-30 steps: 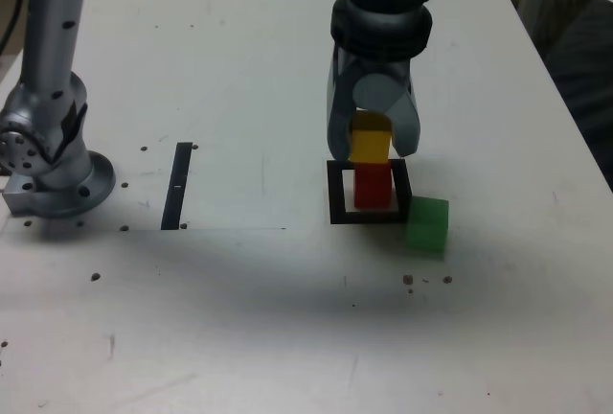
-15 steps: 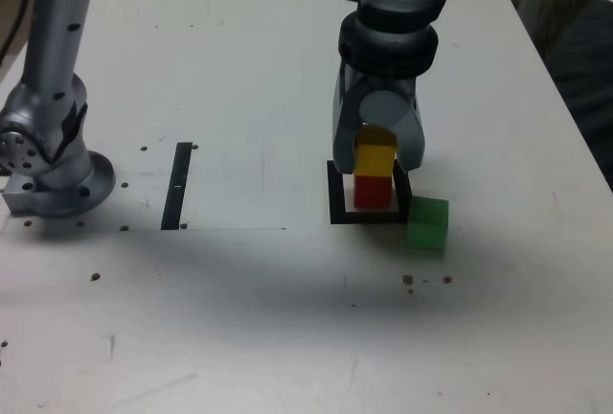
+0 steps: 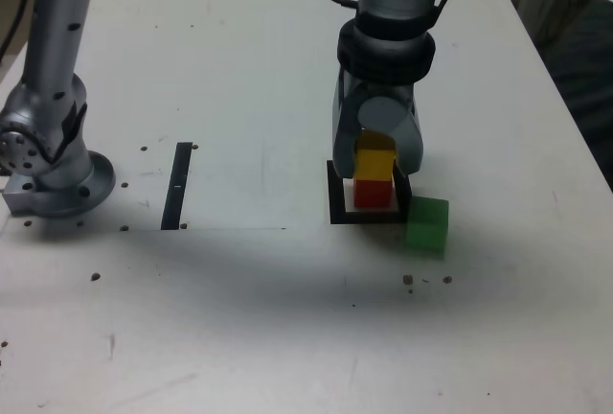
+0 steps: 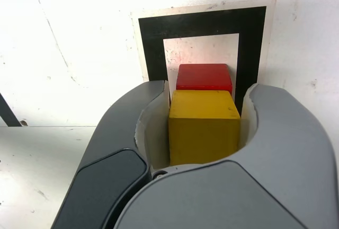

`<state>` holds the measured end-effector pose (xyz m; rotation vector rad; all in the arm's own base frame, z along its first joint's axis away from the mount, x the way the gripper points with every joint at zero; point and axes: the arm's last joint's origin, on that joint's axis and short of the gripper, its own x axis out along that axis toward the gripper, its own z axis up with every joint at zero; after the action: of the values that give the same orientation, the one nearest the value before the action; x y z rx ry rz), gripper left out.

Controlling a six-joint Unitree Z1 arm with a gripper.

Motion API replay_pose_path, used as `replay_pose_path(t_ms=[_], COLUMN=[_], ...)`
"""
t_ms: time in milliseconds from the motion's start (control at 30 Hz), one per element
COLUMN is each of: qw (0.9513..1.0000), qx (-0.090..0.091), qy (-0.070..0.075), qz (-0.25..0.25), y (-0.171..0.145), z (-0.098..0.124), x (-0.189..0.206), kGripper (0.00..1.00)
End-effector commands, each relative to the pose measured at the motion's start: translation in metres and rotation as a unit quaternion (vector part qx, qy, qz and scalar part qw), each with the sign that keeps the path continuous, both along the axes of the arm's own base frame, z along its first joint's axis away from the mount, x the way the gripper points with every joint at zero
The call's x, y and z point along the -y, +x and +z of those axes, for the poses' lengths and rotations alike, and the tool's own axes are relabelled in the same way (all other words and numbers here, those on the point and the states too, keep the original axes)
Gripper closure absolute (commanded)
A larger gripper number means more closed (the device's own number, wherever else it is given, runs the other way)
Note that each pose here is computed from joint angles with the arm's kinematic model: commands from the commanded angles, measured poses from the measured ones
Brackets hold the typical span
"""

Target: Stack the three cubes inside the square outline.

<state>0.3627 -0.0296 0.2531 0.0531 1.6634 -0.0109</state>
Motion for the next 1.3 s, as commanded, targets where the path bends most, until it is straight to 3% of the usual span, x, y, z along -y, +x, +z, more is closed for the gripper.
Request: replay_pose_path(t_ms=[0,67,167,500,867,1067,1267], qw=[1.0000,1.0000,1.0000,1.0000,0.9992,0.9981,0.9974], qx=[0.000,0.001,0.001,0.009,0.040,0.059,0.060], qy=[-0.002,-0.002,-0.002,-0.002,0.002,0.015,0.037], qz=[0.000,-0.001,-0.002,-0.002,-0.001,-0.011,-0.013], y=[0.000,0.000,-0.001,-0.008,-0.030,-0.034,-0.037], z=[-0.001,-0.002,-0.002,0.005,0.028,0.044,0.063], x=[-0.001,-0.001,-0.001,-0.002,-0.004,0.003,0.017], kGripper=[0.20,0.06,0.01,0.01,0.01,0.01,0.01])
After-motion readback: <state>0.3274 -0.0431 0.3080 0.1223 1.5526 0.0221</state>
